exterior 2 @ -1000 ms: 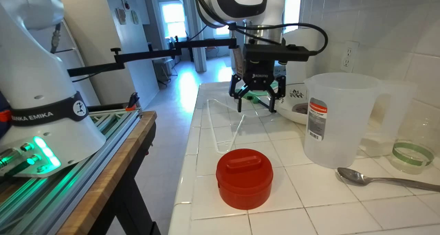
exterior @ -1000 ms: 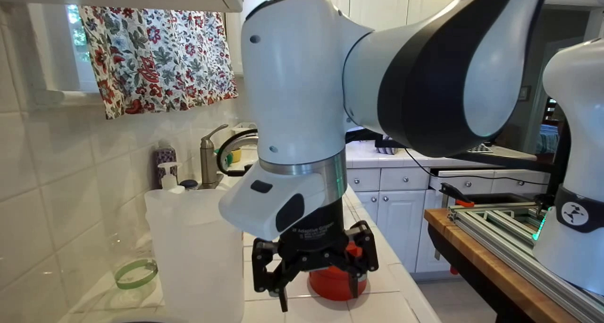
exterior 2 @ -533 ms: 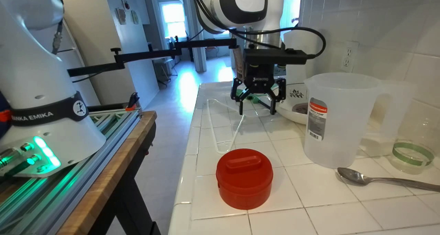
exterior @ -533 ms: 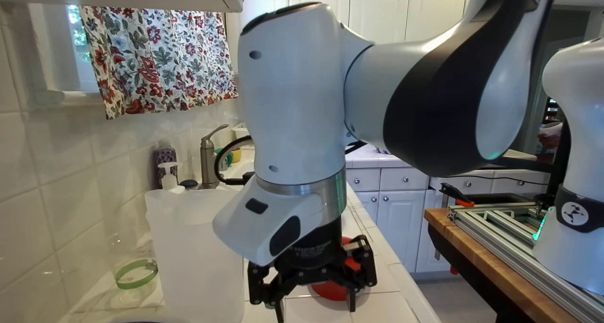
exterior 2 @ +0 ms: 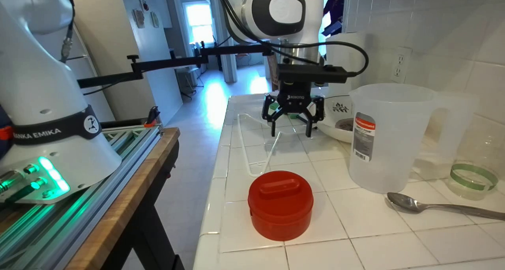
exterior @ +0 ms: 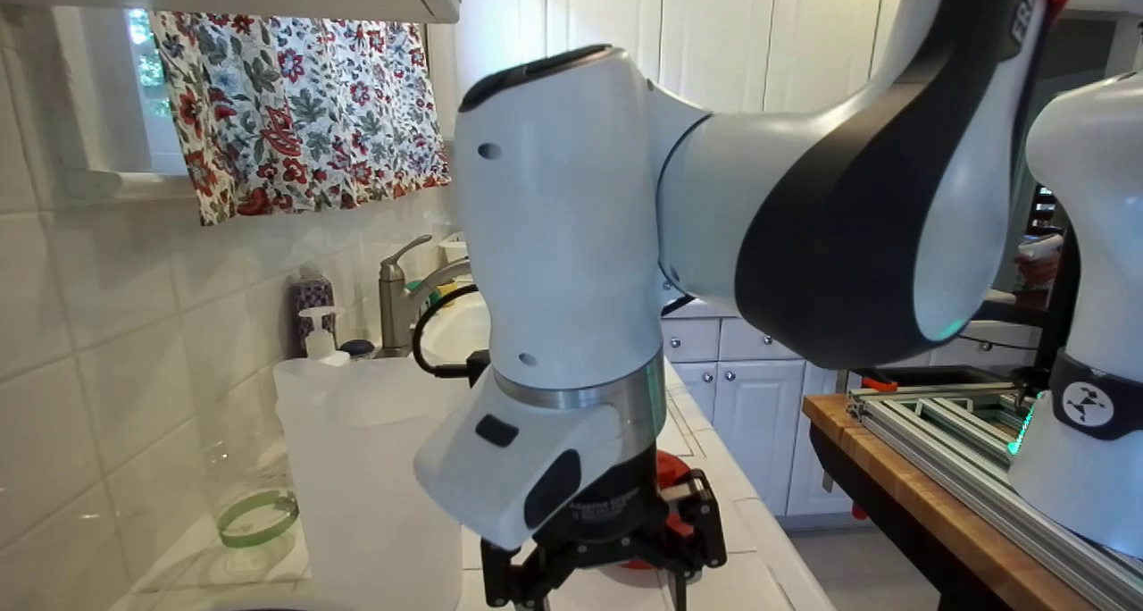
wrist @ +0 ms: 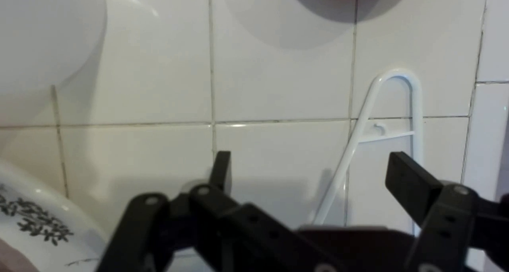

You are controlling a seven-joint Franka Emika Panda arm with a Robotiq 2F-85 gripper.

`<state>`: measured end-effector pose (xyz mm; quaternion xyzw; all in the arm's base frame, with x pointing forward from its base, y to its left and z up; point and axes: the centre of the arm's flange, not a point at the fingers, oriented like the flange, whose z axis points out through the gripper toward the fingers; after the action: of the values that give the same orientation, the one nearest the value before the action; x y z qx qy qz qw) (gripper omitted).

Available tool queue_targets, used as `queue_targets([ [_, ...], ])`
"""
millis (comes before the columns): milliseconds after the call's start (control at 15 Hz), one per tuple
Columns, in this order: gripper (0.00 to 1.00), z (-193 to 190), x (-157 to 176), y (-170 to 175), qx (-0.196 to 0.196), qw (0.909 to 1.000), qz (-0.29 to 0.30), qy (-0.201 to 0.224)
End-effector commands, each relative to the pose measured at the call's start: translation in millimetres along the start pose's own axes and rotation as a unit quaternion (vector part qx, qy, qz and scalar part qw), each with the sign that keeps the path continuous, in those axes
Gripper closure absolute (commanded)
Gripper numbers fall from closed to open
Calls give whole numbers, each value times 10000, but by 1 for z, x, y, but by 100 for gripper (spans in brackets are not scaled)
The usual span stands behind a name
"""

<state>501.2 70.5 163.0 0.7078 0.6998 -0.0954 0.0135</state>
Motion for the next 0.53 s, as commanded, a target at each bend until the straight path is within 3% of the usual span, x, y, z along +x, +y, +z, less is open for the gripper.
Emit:
queue_targets([
  [0, 0, -6, 18, 6, -234, 9997, 69, -28],
  [467, 0, -10, 72, 13, -571, 9982, 55, -182],
])
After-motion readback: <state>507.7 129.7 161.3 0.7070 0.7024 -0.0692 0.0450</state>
